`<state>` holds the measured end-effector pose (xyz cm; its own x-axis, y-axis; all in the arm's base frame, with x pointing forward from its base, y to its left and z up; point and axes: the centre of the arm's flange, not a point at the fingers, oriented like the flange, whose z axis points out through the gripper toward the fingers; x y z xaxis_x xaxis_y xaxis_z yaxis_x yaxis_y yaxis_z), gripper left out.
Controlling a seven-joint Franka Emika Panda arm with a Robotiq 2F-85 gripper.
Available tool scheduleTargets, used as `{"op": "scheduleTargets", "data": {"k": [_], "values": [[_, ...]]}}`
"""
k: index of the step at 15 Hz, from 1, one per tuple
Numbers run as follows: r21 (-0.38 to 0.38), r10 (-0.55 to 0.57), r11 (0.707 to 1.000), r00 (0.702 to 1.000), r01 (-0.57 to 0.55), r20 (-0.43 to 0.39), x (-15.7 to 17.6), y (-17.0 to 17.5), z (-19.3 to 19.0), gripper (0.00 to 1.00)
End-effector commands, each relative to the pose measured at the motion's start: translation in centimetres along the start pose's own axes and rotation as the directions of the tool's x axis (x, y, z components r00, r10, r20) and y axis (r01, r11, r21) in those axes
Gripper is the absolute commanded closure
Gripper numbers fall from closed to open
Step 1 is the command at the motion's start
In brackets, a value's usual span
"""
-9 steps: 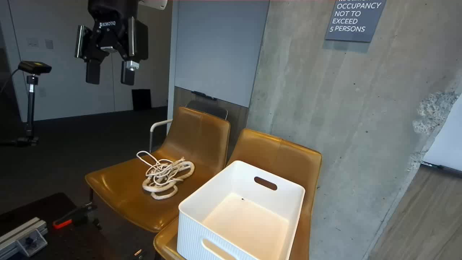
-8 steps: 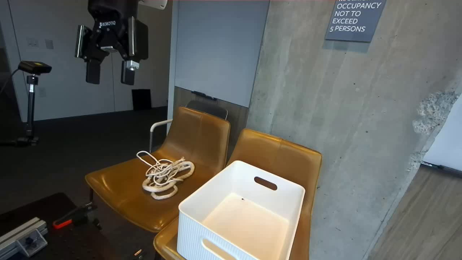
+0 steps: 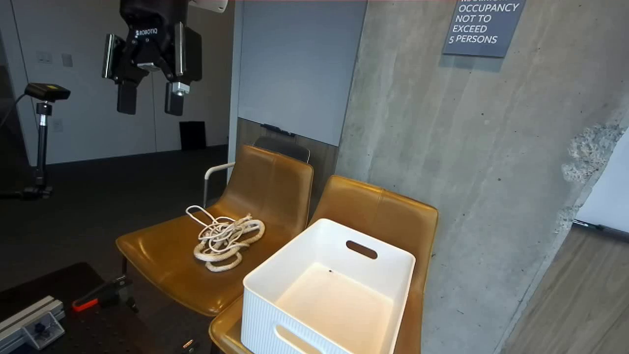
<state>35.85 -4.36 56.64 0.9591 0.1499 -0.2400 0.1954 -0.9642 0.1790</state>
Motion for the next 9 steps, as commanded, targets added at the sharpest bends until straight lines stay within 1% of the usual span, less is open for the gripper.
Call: {"op": "scheduleTargets", "data": {"k": [1,3,5,9], "values": [[0.007,-0.01,1.0,1.0,0.01,-0.011,0.7,-0.9,-0.1,0.0],[0.01,-0.037,0.999,0.997,0.038,-0.063,2.7,-2.8,-0.4,0.0],[-0.017,-0.063,0.998,0.989,0.062,-0.133,5.2,-5.4,-0.9,0.0],[-0.075,-0.134,0.99,0.956,0.119,-0.261,11.0,-11.2,-1.7,0.0]]}}
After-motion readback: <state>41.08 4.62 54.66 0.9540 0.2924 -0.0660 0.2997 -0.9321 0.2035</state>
